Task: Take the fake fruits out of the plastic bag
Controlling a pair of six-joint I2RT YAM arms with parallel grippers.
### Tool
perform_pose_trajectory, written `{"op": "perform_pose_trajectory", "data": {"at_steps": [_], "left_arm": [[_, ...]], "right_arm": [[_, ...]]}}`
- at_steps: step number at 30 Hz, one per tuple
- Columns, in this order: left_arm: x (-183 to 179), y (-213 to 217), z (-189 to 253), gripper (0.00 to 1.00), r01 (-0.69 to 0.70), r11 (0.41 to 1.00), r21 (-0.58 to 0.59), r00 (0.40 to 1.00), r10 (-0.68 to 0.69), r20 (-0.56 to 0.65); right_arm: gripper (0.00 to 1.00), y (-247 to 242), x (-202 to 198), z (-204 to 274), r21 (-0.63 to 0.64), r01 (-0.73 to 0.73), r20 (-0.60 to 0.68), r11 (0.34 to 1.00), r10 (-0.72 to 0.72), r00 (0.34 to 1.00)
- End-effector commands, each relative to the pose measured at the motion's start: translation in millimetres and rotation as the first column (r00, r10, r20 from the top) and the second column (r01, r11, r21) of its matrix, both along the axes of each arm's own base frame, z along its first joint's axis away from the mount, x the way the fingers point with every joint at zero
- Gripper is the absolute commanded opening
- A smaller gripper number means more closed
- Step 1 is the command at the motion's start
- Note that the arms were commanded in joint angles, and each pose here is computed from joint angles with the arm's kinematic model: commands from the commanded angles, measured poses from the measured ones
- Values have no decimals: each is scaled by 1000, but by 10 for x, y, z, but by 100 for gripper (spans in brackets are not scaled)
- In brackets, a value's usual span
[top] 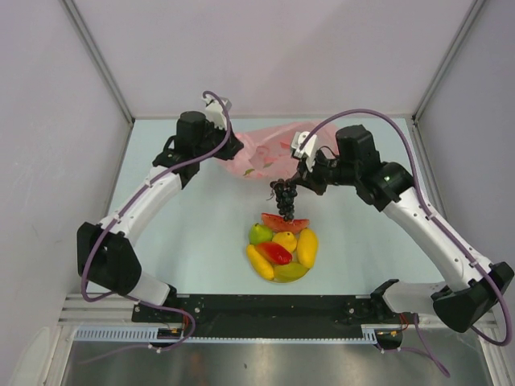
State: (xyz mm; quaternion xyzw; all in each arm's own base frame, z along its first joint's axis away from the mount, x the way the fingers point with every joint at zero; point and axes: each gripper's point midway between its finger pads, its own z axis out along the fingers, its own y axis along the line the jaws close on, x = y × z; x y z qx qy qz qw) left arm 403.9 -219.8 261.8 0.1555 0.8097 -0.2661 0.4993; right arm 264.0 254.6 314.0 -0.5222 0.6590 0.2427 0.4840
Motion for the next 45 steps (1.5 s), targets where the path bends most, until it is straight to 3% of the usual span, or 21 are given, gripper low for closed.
{"op": "perform_pose_trajectory", "data": {"at_steps": [1,19,28,45], "left_arm": [[-57,4,106,0,-3,1000,-31,1000,4,23],[-230,-63,46,0,32,999,-21,999,-31,27],[-258,-98,29,0,45,999,-28,999,-44,24],[-311,-226,-35,1,82,996,-37,997,-82,-4]], "right_arm": [[0,15,-103,-110,-16,-23,-34,1000,22,999],[0,409,-249,-588,-113,-157,-44,981,153,987],[1,292,-341,-898,-177,-163,-68,971,153,986],[5,208,-570,-1021,-285,-302,63,910,332,941]]}}
